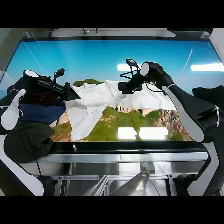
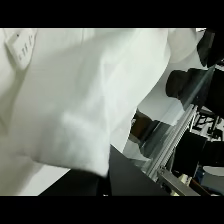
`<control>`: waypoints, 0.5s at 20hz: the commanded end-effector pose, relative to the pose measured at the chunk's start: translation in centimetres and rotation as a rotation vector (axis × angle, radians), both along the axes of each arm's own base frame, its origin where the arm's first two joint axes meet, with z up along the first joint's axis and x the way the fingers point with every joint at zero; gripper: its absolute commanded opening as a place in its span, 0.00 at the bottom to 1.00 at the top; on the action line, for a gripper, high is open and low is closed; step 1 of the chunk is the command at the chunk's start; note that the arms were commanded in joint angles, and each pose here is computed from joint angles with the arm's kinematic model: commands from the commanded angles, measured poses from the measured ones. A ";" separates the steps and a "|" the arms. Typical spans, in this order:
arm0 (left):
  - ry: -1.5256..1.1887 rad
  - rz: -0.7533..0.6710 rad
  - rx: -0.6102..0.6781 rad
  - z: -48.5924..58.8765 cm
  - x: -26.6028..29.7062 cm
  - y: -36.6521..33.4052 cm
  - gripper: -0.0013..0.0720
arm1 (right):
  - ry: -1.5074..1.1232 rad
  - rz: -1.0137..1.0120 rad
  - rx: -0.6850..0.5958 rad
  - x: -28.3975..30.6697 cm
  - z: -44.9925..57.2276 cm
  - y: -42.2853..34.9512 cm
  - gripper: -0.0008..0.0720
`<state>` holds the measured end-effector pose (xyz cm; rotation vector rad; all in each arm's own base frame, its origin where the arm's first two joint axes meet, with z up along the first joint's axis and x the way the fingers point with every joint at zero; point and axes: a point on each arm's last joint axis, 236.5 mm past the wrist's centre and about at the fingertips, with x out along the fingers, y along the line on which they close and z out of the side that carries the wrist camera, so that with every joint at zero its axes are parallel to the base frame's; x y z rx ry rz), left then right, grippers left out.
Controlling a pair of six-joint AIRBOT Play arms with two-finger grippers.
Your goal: Fold the shirts.
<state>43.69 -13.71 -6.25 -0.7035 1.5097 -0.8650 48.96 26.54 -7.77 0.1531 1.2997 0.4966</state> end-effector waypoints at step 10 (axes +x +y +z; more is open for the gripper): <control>0.009 -0.009 -0.001 0.1 -0.2 -0.3 0.05 | -0.103 -0.133 0.020 2.7 9.8 -12.5 0.96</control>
